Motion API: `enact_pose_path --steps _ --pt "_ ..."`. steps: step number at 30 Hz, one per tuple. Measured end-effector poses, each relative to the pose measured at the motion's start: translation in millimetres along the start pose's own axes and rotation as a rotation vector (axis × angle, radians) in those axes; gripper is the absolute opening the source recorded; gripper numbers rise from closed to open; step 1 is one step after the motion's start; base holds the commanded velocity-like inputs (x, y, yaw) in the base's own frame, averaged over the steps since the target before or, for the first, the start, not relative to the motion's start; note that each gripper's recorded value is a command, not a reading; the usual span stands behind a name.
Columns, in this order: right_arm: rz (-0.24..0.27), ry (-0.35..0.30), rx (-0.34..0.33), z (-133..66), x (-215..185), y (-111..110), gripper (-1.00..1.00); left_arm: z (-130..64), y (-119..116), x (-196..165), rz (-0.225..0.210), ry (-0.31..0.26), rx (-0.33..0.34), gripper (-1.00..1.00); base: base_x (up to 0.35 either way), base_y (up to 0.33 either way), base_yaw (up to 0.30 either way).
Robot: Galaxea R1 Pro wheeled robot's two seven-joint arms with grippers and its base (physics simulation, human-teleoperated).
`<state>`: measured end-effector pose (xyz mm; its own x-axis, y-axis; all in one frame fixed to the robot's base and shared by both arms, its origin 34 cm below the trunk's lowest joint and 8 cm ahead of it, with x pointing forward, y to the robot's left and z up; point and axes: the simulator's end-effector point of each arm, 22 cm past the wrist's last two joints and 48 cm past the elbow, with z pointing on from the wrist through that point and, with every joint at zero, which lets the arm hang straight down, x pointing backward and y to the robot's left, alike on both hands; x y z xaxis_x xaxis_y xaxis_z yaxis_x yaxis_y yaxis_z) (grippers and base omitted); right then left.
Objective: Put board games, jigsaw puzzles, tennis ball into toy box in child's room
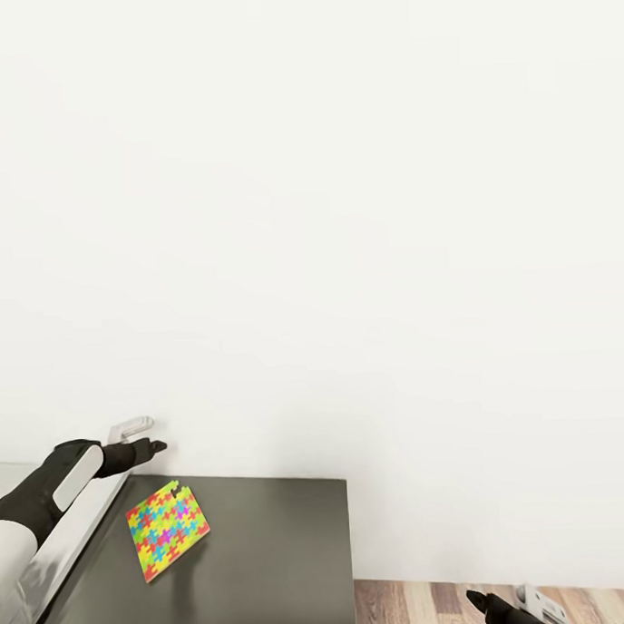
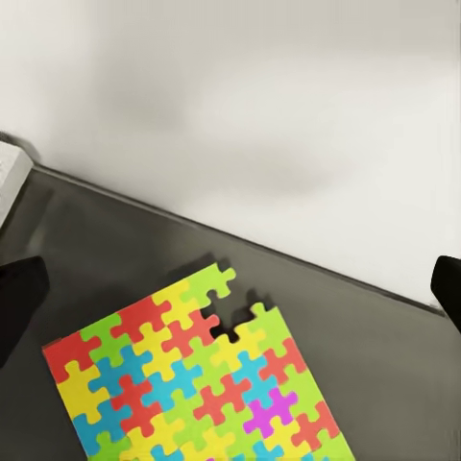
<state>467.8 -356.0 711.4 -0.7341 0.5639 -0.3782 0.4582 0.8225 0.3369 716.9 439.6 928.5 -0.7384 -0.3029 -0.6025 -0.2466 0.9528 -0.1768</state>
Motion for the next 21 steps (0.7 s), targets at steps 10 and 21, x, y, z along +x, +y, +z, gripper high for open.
enact_pose_path --steps 10,21 --pt "0.001 0.014 0.010 2.6 5.9 -4.4 1.00 6.8 2.5 3.3 -0.001 0.000 -0.005 1.00 0.000 0.000 0.000" --pt "0.002 0.028 0.021 5.4 12.1 -9.1 1.00 14.4 6.4 -2.2 0.002 -0.045 -0.014 1.00 0.000 0.000 0.000"
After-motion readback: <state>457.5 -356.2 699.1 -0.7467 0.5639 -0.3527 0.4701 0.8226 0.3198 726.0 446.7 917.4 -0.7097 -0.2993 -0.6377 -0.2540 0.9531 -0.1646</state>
